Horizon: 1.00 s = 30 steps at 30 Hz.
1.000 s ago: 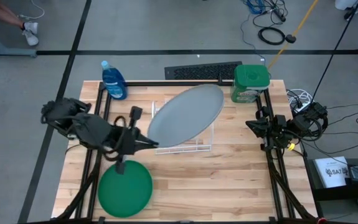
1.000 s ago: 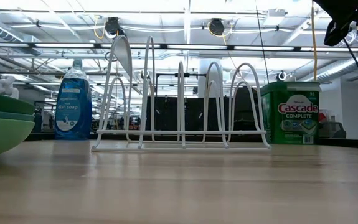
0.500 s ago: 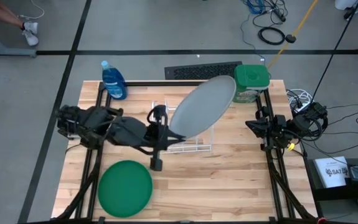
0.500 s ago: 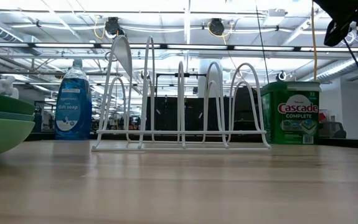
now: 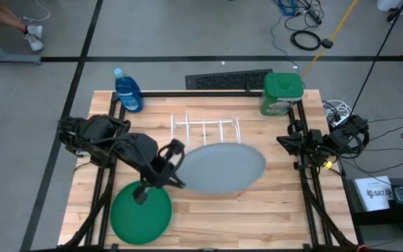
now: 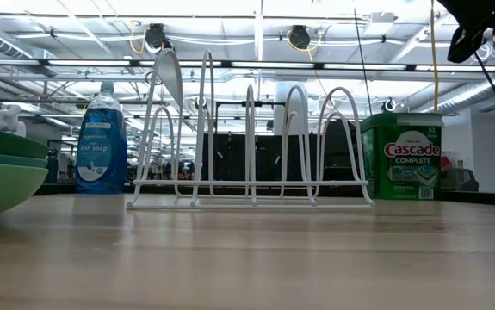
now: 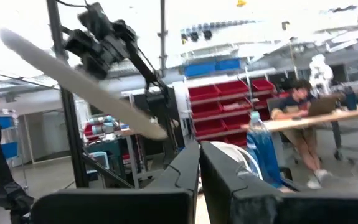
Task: Sort dishes
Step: Put the gray plate into the dish rack
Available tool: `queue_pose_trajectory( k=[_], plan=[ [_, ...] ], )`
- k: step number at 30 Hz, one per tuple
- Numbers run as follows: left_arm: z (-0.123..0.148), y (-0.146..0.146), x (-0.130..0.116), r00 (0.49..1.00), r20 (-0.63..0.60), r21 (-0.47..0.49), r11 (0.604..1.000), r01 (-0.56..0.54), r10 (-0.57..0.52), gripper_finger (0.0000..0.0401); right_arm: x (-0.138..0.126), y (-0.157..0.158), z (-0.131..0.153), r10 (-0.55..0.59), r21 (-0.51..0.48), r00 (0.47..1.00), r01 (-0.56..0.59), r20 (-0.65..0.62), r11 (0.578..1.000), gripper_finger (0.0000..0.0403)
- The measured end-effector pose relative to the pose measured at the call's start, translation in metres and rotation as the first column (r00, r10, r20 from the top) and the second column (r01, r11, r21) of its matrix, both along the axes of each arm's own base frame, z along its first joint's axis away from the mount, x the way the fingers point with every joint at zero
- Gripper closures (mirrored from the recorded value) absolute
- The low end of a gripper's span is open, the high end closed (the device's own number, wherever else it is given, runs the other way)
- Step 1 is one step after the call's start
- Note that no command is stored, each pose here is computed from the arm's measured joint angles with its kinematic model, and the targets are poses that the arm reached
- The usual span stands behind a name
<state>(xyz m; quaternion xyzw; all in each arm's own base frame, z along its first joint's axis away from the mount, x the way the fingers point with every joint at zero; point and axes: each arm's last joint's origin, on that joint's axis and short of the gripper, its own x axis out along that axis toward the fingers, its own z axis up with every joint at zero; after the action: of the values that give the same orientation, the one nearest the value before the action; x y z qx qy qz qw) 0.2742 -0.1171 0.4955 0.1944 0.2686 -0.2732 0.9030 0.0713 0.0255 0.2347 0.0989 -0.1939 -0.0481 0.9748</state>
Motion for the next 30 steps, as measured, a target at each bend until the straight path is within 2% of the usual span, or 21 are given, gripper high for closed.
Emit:
queue_pose_trajectory(
  k=[5, 9, 13, 17, 23, 27, 30],
  plan=[
    [-0.004, 0.001, -0.003, 0.996, -0.068, -0.024, 0.998, 0.058, -0.060, 0.0401, 0.001, 0.002, 0.006, 0.019, -0.044, 0.999, -0.017, 0.049, 0.999, 0.0392],
    [-0.005, 0.002, -0.005, 0.987, -0.104, -0.069, 0.991, 0.112, -0.119, 0.0401, 0.007, 0.006, 0.020, 0.028, -0.077, 0.999, -0.027, 0.016, 0.997, 0.0392],
    [-0.006, 0.007, -0.006, 0.983, -0.127, -0.082, 0.989, 0.120, -0.130, 0.0401, 0.023, 0.017, 0.043, 0.047, -0.125, 0.998, -0.052, -0.044, 0.991, 0.0383],
    [-0.007, 0.010, -0.006, 0.976, -0.153, -0.110, 0.984, 0.137, -0.153, 0.0401, 0.051, 0.037, 0.066, 0.068, -0.215, 0.990, -0.094, -0.126, 0.972, 0.0339],
    [-0.003, 0.012, -0.013, 0.972, -0.148, -0.141, 0.976, 0.164, -0.185, 0.0401, 0.097, 0.067, 0.090, 0.033, -0.331, 0.946, -0.145, -0.322, 0.933, 0.0234],
    [0.002, 0.015, -0.020, 0.974, -0.132, -0.149, 0.975, 0.162, -0.182, 0.0401, 0.116, 0.080, 0.104, 0.024, -0.353, 0.934, -0.158, -0.356, 0.922, 0.0183],
    [0.006, 0.016, -0.025, 0.976, -0.123, -0.156, 0.974, 0.161, -0.181, 0.0401, 0.125, 0.087, 0.109, 0.041, -0.381, 0.927, -0.193, -0.373, 0.904, 0.0166]
  ],
)
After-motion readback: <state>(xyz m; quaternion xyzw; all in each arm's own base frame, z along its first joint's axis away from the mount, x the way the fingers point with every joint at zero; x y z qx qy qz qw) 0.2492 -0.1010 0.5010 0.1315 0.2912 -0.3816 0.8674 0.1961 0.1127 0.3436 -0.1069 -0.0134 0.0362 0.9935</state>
